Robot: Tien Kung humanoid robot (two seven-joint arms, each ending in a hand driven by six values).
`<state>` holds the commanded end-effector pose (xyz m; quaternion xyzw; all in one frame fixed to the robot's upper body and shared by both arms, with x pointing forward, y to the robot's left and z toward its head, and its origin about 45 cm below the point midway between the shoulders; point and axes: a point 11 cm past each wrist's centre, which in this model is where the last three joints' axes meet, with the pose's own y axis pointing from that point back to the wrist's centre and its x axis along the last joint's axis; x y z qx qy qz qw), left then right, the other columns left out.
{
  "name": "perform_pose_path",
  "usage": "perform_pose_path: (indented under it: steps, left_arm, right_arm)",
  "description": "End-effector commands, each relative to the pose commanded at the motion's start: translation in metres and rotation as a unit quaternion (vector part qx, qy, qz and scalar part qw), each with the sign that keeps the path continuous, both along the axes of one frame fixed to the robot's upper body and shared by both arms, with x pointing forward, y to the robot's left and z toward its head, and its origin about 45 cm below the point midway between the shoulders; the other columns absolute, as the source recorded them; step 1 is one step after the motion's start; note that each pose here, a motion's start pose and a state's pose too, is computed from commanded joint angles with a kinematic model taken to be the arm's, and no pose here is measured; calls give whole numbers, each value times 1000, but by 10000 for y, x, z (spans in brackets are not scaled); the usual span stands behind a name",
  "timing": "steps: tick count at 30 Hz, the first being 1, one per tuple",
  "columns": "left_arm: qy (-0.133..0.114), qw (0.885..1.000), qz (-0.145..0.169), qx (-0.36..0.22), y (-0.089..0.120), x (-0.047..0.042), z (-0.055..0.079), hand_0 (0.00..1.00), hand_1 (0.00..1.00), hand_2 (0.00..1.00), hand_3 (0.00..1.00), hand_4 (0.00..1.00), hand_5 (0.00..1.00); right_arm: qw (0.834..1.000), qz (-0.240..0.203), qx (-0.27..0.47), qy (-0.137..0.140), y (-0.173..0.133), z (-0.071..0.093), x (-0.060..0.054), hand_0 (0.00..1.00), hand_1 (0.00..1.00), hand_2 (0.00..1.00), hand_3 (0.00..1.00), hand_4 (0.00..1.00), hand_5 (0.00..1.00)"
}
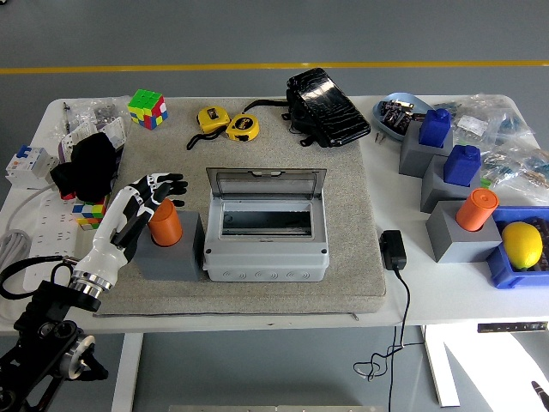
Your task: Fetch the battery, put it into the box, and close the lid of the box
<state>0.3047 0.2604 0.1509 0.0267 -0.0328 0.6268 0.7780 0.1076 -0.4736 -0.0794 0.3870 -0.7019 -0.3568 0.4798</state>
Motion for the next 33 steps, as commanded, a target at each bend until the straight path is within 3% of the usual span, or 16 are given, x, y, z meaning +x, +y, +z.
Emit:
perform_pose_path:
  steps: [8, 9, 14, 15, 20, 21, 26, 27, 32, 33]
  left_arm:
    - [11, 1000, -11, 2, -8, 6, -63, 630, 693, 694, 695, 998, 809]
    - [14, 1000, -12, 3, -5, 5, -78, 732, 767, 746, 725, 998, 798]
    - [19, 1000, -12, 3, 3, -4, -115, 732, 767, 746, 725, 998, 798]
    - [19, 1000, -12, 2, 5, -3, -114, 667, 739, 733, 732, 998, 706]
    - [14, 1000, -10, 4, 19, 0, -104, 667, 739, 733, 732, 998, 706]
    - [14, 1000, -9, 3, 21, -1, -103, 651, 722, 726, 742, 998, 549]
    - [10, 1000, -8, 9, 22, 11, -87, 651, 722, 726, 742, 998, 549]
    - [9, 1000, -7, 12, 22, 11, -86, 646, 723, 723, 747, 998, 436]
    - [10, 1000, -5, 21, 22, 8, -104, 646, 723, 723, 747, 998, 436]
    - [10, 1000, -4, 22, 23, 7, -111, 637, 716, 720, 748, 998, 374]
  right_arm:
    - [1000, 0, 0, -1, 4, 0, 8, 876, 823, 796, 847, 998, 998]
    - [1000, -1, 1, -1, 6, 0, 11, 876, 823, 796, 847, 998, 998]
    - [1000, -1, 1, -2, 5, 1, 15, 876, 823, 796, 847, 998, 998]
    - [1000, -2, 1, -2, 3, 2, 14, 876, 823, 796, 847, 998, 998]
    - [1000, -3, 0, -3, -2, 5, 15, 876, 823, 796, 847, 998, 998]
    - [1000, -3, 0, -3, -2, 5, 16, 876, 821, 795, 847, 998, 998]
    - [1000, -3, 1, -4, 3, 5, 27, 876, 821, 795, 847, 998, 998]
    - [1000, -3, 1, -4, 4, 5, 26, 876, 822, 795, 847, 998, 998]
    - [1000, -5, 0, -4, -6, 9, 23, 876, 822, 795, 847, 998, 998]
    - [1000, -4, 0, -4, -7, 9, 21, 876, 821, 795, 847, 998, 998]
